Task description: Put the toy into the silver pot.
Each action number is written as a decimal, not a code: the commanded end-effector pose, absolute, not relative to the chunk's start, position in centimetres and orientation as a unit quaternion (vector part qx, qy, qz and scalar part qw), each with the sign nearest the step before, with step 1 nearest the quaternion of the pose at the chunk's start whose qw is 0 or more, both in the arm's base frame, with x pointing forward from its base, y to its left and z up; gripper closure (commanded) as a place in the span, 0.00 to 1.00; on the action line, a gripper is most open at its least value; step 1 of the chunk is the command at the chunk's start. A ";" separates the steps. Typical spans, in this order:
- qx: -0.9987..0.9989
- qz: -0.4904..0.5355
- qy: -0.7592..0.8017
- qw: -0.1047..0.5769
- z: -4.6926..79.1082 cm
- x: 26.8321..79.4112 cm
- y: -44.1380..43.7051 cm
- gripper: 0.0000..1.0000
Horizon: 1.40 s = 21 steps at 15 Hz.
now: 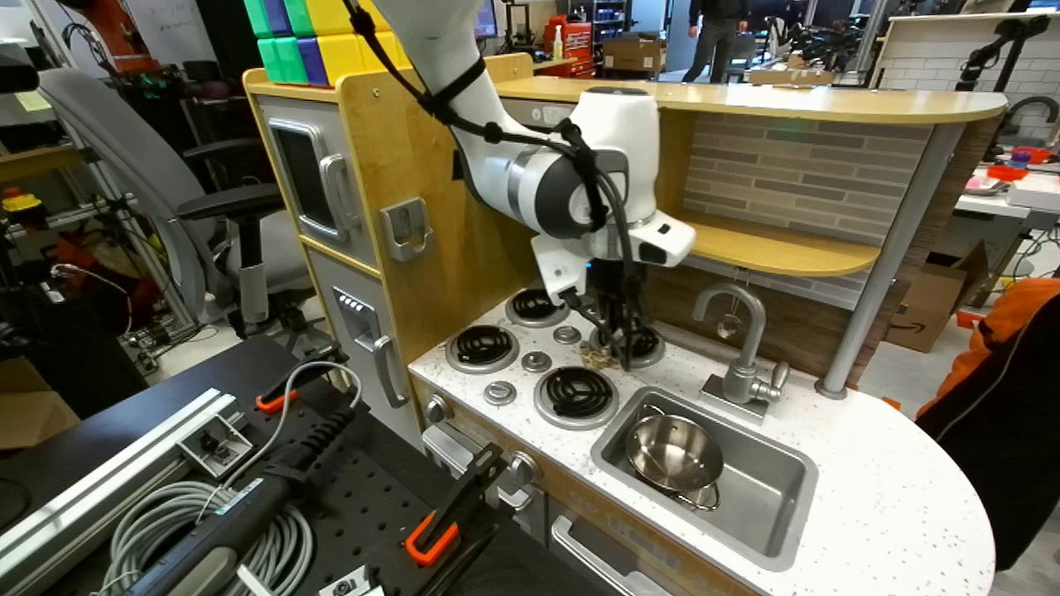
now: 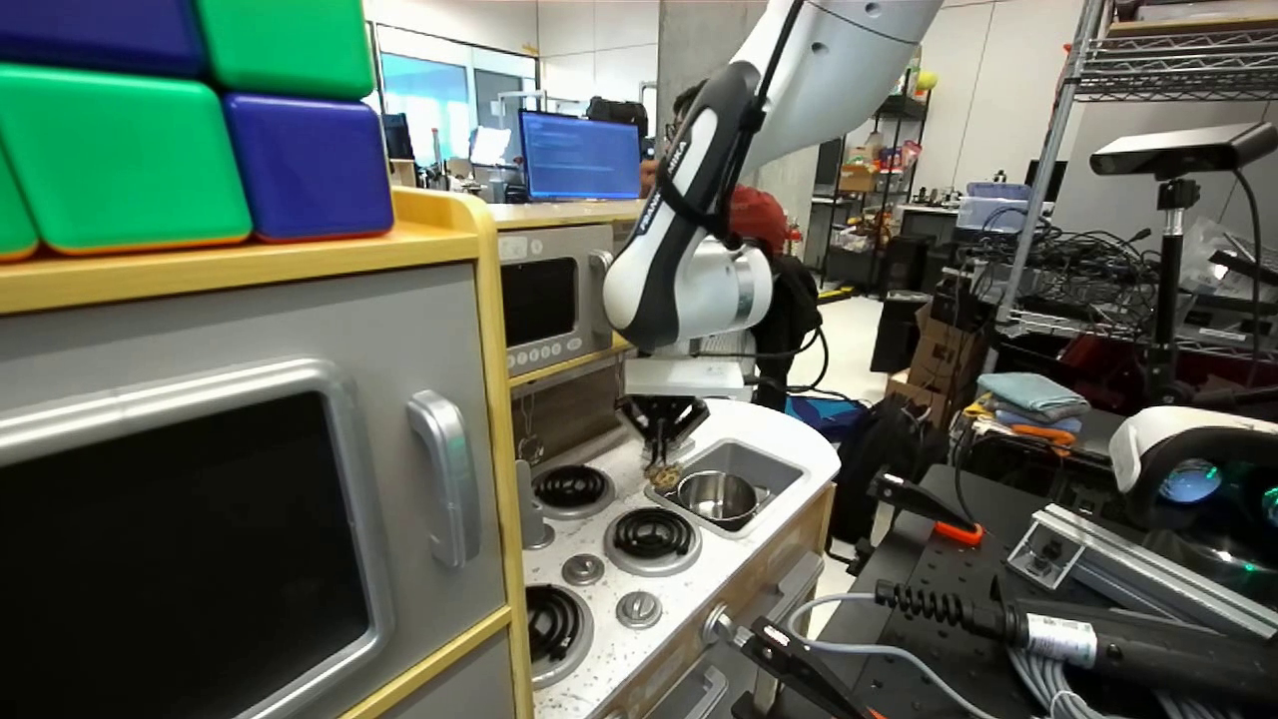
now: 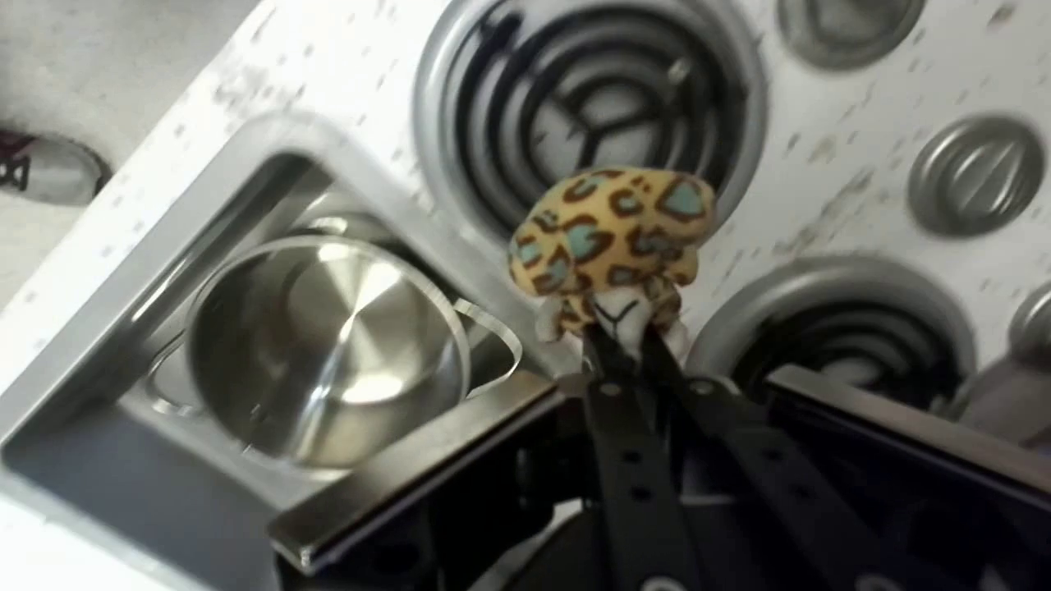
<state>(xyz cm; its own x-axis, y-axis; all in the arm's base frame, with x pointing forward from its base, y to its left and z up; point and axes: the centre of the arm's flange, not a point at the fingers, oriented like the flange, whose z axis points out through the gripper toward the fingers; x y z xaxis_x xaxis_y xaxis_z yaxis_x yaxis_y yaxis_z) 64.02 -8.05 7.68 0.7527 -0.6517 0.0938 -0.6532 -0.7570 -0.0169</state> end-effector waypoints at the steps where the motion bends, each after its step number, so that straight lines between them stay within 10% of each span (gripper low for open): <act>1: 0.911 0.099 -0.396 0.061 9.2 63.6 -14.7 0.98; 6: 0.890 0.101 -0.433 0.102 8.2 62.5 -18.1 0.98; 7: 0.888 0.099 -0.438 0.102 8.0 62.4 -18.1 0.68; 16: 0.916 -0.002 -0.390 0.097 10.2 57.5 -14.8 0.08; 21: 0.950 -0.086 -0.280 0.110 13.9 51.8 -11.6 0.00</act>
<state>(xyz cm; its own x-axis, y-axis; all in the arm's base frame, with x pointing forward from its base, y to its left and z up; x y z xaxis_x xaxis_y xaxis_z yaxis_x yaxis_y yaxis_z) 56.05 -13.52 9.34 0.7719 -0.6357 -0.0044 -0.6178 -0.7518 0.2305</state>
